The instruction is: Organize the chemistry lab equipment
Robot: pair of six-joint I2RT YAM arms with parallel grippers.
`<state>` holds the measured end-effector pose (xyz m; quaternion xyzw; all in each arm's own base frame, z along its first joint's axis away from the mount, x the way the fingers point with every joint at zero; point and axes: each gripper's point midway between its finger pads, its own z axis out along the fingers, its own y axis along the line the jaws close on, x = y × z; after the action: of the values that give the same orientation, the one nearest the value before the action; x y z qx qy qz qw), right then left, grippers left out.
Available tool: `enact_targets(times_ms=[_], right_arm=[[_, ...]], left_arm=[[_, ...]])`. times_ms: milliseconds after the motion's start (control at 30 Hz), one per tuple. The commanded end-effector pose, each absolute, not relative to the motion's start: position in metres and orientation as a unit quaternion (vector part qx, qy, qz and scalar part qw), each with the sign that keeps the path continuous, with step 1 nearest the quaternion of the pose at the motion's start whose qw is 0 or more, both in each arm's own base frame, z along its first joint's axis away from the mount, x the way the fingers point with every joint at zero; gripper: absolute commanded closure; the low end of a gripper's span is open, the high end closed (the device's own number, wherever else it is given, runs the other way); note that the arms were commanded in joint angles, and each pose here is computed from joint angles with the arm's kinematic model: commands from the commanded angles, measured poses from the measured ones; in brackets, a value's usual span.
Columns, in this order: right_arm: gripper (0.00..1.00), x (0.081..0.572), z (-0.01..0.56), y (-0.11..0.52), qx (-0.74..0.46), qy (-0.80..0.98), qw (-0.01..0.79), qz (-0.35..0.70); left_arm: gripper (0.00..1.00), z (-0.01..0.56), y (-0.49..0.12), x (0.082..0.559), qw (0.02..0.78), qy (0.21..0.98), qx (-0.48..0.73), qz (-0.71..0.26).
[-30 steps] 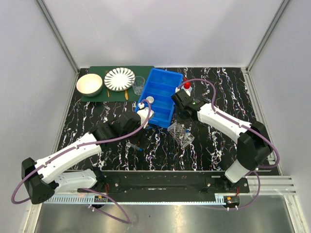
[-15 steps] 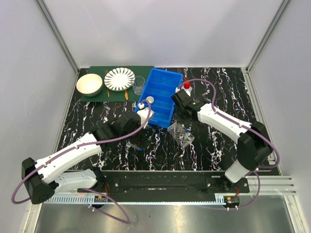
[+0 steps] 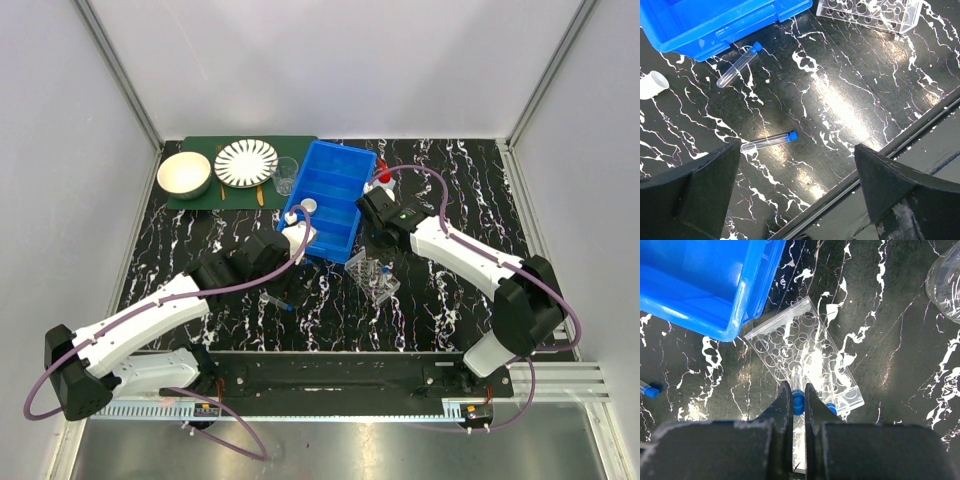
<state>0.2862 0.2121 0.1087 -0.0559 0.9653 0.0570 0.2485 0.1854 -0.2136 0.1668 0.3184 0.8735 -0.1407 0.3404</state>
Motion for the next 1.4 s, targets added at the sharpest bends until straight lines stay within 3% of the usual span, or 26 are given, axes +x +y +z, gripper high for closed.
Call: enact_targets(times_ms=[0,867,1367], right_arm=[[1.00,0.287,0.123,0.219,-0.049,0.960,0.262,0.087],[1.00,0.288,0.109,0.218,-0.054,0.962,0.257,0.073],[1.00,0.289,0.101,0.212,-0.074,0.956,0.282,0.014]], left_arm=[[0.01,0.175,-0.219,0.193,0.360,0.867,0.311,-0.146],[0.01,0.173,-0.218,0.194,0.359,0.868,0.311,-0.144],[0.01,0.171,-0.218,0.194,0.356,0.868,0.314,-0.143]])
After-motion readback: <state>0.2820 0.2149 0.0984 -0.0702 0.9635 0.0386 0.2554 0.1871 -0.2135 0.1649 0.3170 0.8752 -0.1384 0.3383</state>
